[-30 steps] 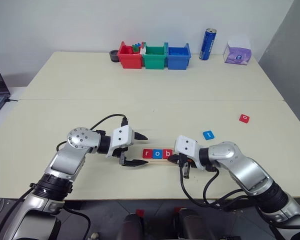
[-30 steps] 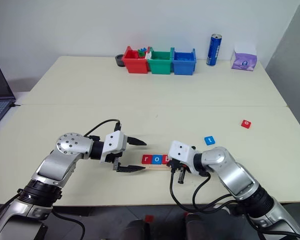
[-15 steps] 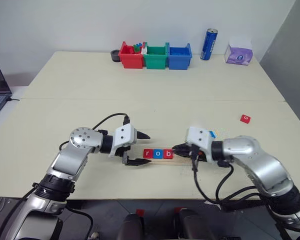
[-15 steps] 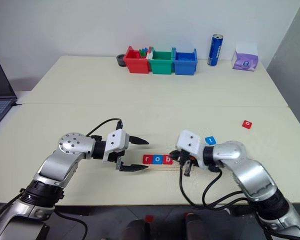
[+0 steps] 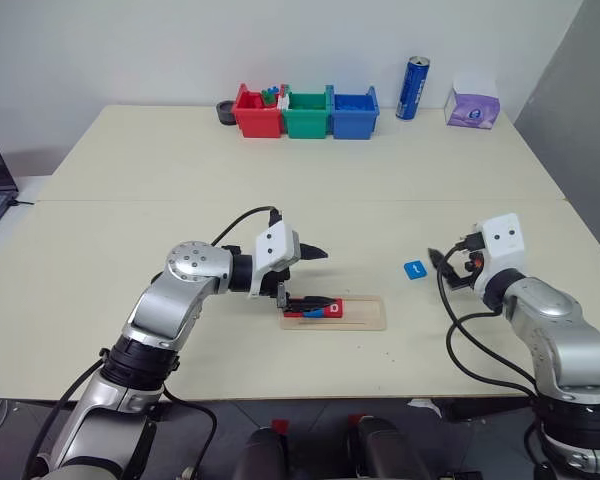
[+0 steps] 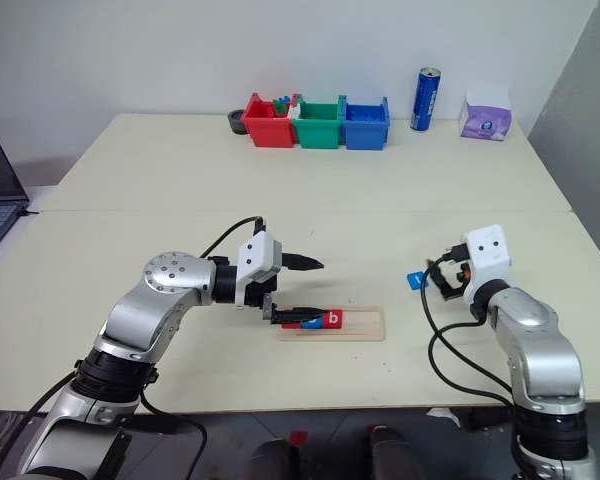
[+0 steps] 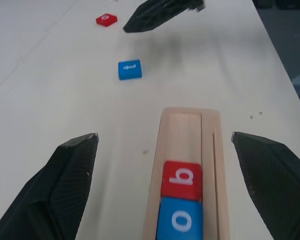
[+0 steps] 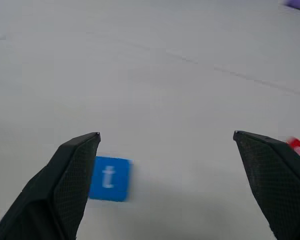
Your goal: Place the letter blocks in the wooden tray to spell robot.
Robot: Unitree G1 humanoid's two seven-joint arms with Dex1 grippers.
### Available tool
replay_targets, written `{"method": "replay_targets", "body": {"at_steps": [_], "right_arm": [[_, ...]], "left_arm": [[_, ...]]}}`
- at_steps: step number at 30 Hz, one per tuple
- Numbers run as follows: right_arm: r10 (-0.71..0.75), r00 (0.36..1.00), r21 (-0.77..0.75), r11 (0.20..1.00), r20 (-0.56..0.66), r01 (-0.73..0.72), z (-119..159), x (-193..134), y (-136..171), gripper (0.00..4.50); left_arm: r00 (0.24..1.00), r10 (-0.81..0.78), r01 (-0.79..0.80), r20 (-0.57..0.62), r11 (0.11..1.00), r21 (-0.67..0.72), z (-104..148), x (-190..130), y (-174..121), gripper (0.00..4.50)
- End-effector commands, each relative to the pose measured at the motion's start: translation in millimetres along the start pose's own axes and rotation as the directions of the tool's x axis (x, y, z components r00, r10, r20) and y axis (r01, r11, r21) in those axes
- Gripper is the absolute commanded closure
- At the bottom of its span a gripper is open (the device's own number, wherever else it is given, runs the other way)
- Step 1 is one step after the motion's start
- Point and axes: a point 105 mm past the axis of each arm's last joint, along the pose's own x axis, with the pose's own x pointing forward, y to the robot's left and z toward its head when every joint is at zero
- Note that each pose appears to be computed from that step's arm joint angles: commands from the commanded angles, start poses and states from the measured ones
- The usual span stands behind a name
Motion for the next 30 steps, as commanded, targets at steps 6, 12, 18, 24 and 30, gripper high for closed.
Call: {"method": "replay_targets", "body": {"at_steps": [6, 12, 18, 24, 30], "right_arm": [[-0.408, 0.913, 0.088, 0.909, -0.019, 0.408, -6.7, 34.2, -41.5, 0.01], [-0.526, 0.85, 0.144, 0.84, -0.021, 0.523, -8.5, 57.0, -64.5, 0.01], [-0.556, 0.826, 0.245, 0.791, -0.096, 0.561, -20.4, 68.9, -77.2, 0.01], [-0.55, 0.822, 0.297, 0.768, -0.151, 0.568, -36.6, 69.8, -81.9, 0.01], [-0.516, 0.83, 0.307, 0.771, -0.214, 0.558, -56.1, 70.4, -80.4, 1.69]], "left_arm": [[0.999, -0.043, 0.041, 0.023, 0.997, 0.071, 24.9, 14.8, -0.4, 0.0], [0.999, -0.048, 0.046, 0.024, 0.995, 0.087, 33.8, 19.7, 3.0, 0.0], [0.999, -0.039, 0.037, 0.024, 0.996, 0.081, 37.8, 20.4, 5.1, 0.0], [1.0, -0.004, 0.002, 0.03, 0.997, 0.072, 43.3, 19.7, 14.1, 0.0], [0.999, 0.014, -0.016, 0.031, 0.999, 0.038, 44.3, 20.7, 19.2, 0.0]]}}
